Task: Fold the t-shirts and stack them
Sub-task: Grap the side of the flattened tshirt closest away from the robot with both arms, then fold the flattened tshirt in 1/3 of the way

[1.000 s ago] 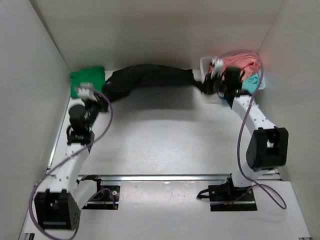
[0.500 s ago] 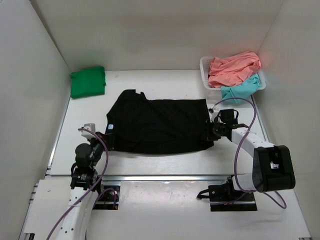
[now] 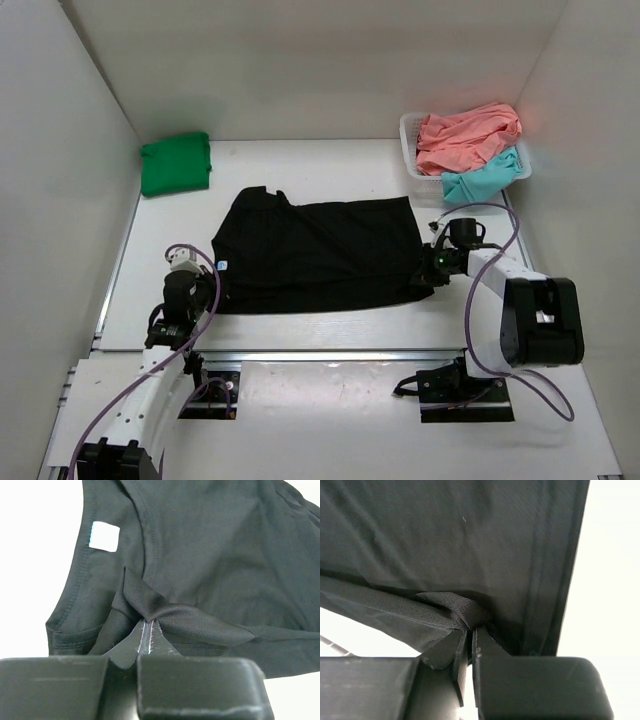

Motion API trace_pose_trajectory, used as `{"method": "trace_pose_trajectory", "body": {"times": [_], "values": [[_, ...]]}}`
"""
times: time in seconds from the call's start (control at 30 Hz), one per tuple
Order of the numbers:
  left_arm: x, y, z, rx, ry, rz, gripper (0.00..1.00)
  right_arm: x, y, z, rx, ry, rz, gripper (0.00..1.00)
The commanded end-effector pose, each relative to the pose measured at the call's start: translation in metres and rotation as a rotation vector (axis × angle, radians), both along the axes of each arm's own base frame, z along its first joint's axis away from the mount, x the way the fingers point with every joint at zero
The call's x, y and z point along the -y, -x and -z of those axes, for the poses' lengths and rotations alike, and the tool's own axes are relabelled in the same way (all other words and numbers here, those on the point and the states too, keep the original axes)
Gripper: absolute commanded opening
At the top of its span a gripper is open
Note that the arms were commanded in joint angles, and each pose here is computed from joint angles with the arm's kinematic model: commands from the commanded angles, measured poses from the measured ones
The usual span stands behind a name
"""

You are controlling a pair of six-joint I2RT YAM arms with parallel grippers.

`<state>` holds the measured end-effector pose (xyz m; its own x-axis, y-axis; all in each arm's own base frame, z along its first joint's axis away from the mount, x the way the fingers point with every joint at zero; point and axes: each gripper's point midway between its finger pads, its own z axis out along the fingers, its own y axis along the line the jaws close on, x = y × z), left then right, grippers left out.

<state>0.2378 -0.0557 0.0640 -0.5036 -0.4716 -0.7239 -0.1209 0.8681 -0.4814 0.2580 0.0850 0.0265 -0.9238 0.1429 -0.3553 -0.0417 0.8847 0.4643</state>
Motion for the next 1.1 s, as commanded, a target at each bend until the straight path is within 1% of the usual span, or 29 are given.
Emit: {"method": "trace_pose_trajectory", "body": {"times": [0.0, 0.1, 0.17, 0.2, 0.23, 0.27, 0.3, 0.33, 0.37, 0.43, 0.47, 0.5, 0.53, 0.63, 0.73, 0.77, 0.9, 0.97, 1.0, 1.03, 1.07], "values": [[-0.016, -0.013, -0.017, 0.037, -0.037, -0.07, 0.0, -0.011, -0.018, -0.009, 0.024, -0.064, -0.078, 0.01], [-0.019, -0.018, -0.016, 0.024, -0.053, -0.078, 0.0, -0.013, -0.029, -0.009, -0.001, -0.075, -0.11, 0.0], [-0.016, -0.018, -0.011, 0.007, -0.063, -0.059, 0.02, -0.014, -0.033, -0.008, -0.012, -0.061, -0.124, 0.09], [-0.015, -0.021, -0.013, 0.009, -0.064, -0.049, 0.06, -0.015, -0.038, -0.009, -0.004, -0.048, -0.13, 0.19], [-0.017, -0.023, -0.011, -0.001, -0.057, -0.063, 0.12, -0.012, -0.042, -0.01, 0.002, -0.034, -0.115, 0.27], [-0.018, -0.027, -0.016, 0.01, -0.059, -0.068, 0.2, -0.014, -0.047, -0.016, 0.027, -0.028, -0.12, 0.29], [-0.022, -0.031, -0.016, 0.015, -0.069, -0.087, 0.32, -0.011, -0.053, -0.018, 0.044, -0.015, -0.104, 0.3], [-0.021, -0.035, -0.022, 0.028, -0.068, -0.087, 0.46, -0.006, -0.059, -0.022, 0.064, 0.001, -0.076, 0.3], [-0.023, -0.042, -0.031, 0.056, -0.081, -0.084, 0.47, -0.004, -0.068, -0.033, 0.102, 0.01, -0.069, 0.32], [-0.028, -0.05, -0.041, 0.077, -0.101, -0.114, 0.49, 0.009, -0.08, -0.043, 0.143, 0.085, -0.02, 0.3], [-0.03, -0.055, -0.049, 0.088, -0.113, -0.121, 0.54, 0.012, -0.081, -0.046, 0.147, 0.111, -0.013, 0.29], [-0.031, -0.057, -0.049, 0.082, -0.12, -0.126, 0.6, 0.02, -0.09, -0.052, 0.17, 0.176, 0.007, 0.29], [-0.032, -0.06, -0.054, 0.086, -0.128, -0.127, 0.98, 0.027, -0.093, -0.055, 0.167, 0.226, 0.027, 0.28], [-0.037, -0.066, -0.063, 0.092, -0.144, -0.142, 0.99, 0.044, -0.097, -0.056, 0.131, 0.322, 0.071, 0.29], [-0.028, -0.072, -0.071, 0.092, -0.151, -0.095, 0.99, 0.037, -0.099, -0.062, 0.137, 0.283, 0.053, 0.22], [-0.024, -0.071, -0.07, 0.083, -0.159, -0.067, 0.99, 0.029, -0.104, -0.069, 0.171, 0.25, 0.028, 0.23], [-0.016, -0.058, -0.047, -0.019, -0.158, -0.011, 0.99, 0.003, -0.097, -0.069, 0.2, 0.18, -0.059, 0.3], [-0.015, -0.056, -0.039, -0.037, -0.147, -0.006, 0.99, -0.009, -0.096, -0.066, 0.217, 0.151, -0.107, 0.3], [-0.012, -0.058, -0.041, -0.028, -0.148, 0.005, 0.99, -0.015, -0.097, -0.066, 0.226, 0.134, -0.114, 0.26], [-0.006, -0.061, -0.041, -0.025, -0.124, 0.019, 0.98, -0.022, -0.096, -0.065, 0.229, 0.111, -0.133, 0.2], [-0.005, -0.063, -0.038, -0.037, -0.118, 0.014, 0.99, -0.029, -0.101, -0.065, 0.244, 0.079, -0.135, 0.19]]}}
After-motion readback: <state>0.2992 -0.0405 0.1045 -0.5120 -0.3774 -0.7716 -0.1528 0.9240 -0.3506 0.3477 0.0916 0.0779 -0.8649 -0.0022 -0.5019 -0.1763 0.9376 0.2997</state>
